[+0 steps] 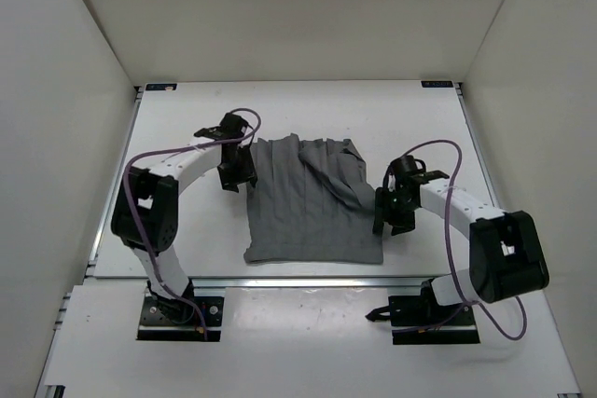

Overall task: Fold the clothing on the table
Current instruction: Move the skirt to the center of the board, then flatten the skirt out, then fold the skirt

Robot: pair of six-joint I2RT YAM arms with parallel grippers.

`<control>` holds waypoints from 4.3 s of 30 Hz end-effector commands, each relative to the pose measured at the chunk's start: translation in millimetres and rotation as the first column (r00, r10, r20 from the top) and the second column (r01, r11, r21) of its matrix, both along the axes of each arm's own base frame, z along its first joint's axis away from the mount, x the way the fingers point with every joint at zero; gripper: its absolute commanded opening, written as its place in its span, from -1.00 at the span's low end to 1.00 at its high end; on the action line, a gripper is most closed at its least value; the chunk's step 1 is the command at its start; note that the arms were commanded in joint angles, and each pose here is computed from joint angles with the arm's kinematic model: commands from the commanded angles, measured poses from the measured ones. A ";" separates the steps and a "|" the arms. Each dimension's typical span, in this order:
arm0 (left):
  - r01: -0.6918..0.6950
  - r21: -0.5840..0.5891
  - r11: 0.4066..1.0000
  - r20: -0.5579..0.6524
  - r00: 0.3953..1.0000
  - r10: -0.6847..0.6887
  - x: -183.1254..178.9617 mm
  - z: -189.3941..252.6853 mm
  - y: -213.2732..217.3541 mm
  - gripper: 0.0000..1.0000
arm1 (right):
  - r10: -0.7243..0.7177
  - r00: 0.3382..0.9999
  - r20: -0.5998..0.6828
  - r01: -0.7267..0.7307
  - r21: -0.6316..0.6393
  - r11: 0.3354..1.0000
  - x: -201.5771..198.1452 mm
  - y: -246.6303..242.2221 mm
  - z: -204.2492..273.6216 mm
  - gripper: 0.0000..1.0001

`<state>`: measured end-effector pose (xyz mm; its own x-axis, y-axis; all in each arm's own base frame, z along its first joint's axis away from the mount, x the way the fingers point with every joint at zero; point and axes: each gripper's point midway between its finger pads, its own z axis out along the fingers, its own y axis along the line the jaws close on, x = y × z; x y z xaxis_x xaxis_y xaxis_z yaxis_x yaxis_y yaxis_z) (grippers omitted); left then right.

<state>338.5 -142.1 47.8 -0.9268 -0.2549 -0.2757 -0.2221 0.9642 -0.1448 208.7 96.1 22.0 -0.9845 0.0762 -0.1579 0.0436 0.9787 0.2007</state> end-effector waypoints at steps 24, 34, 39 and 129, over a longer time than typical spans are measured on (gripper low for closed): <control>0.035 -0.155 0.987 -0.020 0.999 -0.039 -162.8 -30.0 -43.2 0.05 | 0.002 1.000 0.007 -0.003 0.135 0.991 -48.7 35.3 -11.8 -0.66; 0.076 -0.227 0.971 0.144 0.989 -0.044 -87.6 60.7 -65.6 -1.00 | 0.013 0.979 0.202 -0.052 0.188 0.981 19.9 47.3 82.1 -0.99; 0.023 -0.303 0.953 0.360 0.928 0.092 -52.9 182.7 -42.6 -1.00 | -0.063 0.870 0.488 -0.076 0.260 0.963 59.7 43.3 219.3 -1.00; -0.172 -0.217 0.961 0.050 0.981 0.187 -10.4 2.6 25.6 0.22 | -0.492 0.870 0.039 0.469 0.246 0.848 97.8 -65.4 29.8 0.14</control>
